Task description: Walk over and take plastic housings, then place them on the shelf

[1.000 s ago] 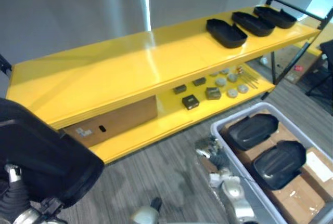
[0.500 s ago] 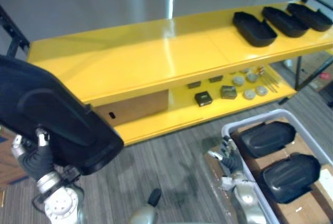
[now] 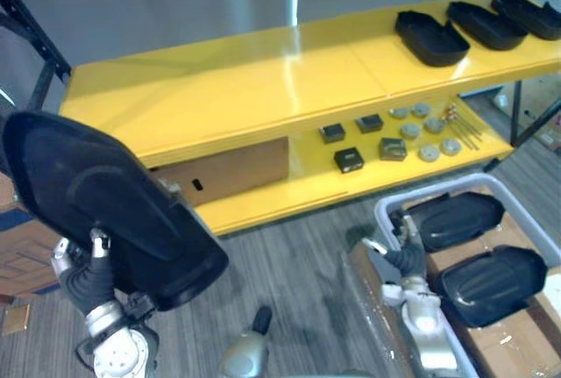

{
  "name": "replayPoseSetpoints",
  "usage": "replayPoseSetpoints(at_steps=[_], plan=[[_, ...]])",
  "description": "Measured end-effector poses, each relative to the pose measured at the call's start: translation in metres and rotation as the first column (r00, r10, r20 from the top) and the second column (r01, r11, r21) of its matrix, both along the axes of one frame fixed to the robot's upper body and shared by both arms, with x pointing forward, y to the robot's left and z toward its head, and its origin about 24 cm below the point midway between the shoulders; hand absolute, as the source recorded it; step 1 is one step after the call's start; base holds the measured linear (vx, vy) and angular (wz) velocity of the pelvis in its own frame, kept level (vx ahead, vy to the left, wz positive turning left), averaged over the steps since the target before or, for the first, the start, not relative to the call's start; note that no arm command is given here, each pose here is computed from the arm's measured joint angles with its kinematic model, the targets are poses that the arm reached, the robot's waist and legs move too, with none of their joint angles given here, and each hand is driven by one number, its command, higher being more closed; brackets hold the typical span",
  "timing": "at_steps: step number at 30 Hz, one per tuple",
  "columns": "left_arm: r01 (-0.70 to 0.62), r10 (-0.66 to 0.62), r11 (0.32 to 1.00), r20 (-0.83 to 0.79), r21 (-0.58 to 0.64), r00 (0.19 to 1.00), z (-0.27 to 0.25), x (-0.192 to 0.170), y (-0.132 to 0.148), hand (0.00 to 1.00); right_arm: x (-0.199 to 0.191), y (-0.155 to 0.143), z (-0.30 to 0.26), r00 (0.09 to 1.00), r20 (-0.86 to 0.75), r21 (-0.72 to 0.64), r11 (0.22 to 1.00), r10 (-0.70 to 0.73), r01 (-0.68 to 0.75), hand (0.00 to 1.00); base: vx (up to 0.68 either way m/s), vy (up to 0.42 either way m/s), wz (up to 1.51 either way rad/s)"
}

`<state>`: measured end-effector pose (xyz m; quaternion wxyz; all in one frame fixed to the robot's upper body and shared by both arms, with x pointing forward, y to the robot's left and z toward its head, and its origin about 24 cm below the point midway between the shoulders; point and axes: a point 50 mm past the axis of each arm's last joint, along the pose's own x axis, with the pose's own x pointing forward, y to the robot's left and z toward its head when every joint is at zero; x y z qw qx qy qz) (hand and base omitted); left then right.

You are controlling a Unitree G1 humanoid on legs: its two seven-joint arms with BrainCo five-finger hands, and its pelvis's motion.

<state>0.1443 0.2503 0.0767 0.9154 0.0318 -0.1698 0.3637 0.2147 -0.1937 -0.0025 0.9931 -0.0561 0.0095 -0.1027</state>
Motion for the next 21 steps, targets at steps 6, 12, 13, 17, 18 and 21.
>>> replayPoseSetpoints(at_steps=[6,12,13,17,18,21], plan=[[-0.009,0.005,0.998,0.057,0.07,0.998,0.018,-0.005,0.007,1.0,-0.004,0.001,-0.005,1.0,-0.018,0.025,0.999,-0.023,0.024,0.0,0.04,0.103,0.11],[0.026,-0.042,0.99,0.113,0.137,0.993,0.032,0.007,0.01,1.0,-0.003,-0.003,-0.008,0.996,-0.022,0.053,0.994,-0.09,0.091,0.0,0.24,0.126,0.21],[0.028,-0.046,0.989,0.123,0.144,0.991,0.035,0.009,0.01,1.0,-0.001,-0.004,-0.006,0.995,-0.016,0.052,0.994,-0.094,0.095,0.0,0.28,0.029,0.21],[0.071,-0.097,0.987,0.182,0.144,0.979,0.044,0.023,0.001,1.0,-0.003,-0.014,0.004,0.991,0.03,0.046,0.991,-0.13,0.128,0.0,0.27,-0.025,0.34],[0.09,-0.116,0.986,0.197,0.138,0.974,0.046,0.027,-0.003,1.0,-0.005,-0.017,0.013,0.988,0.072,0.044,0.99,-0.138,0.135,0.0,0.21,-0.113,0.67],[0.131,-0.154,0.983,0.192,0.127,0.969,0.044,0.029,-0.011,1.0,-0.012,-0.022,0.034,0.974,0.17,0.052,0.988,-0.152,0.145,0.0,0.23,-0.195,0.68]])
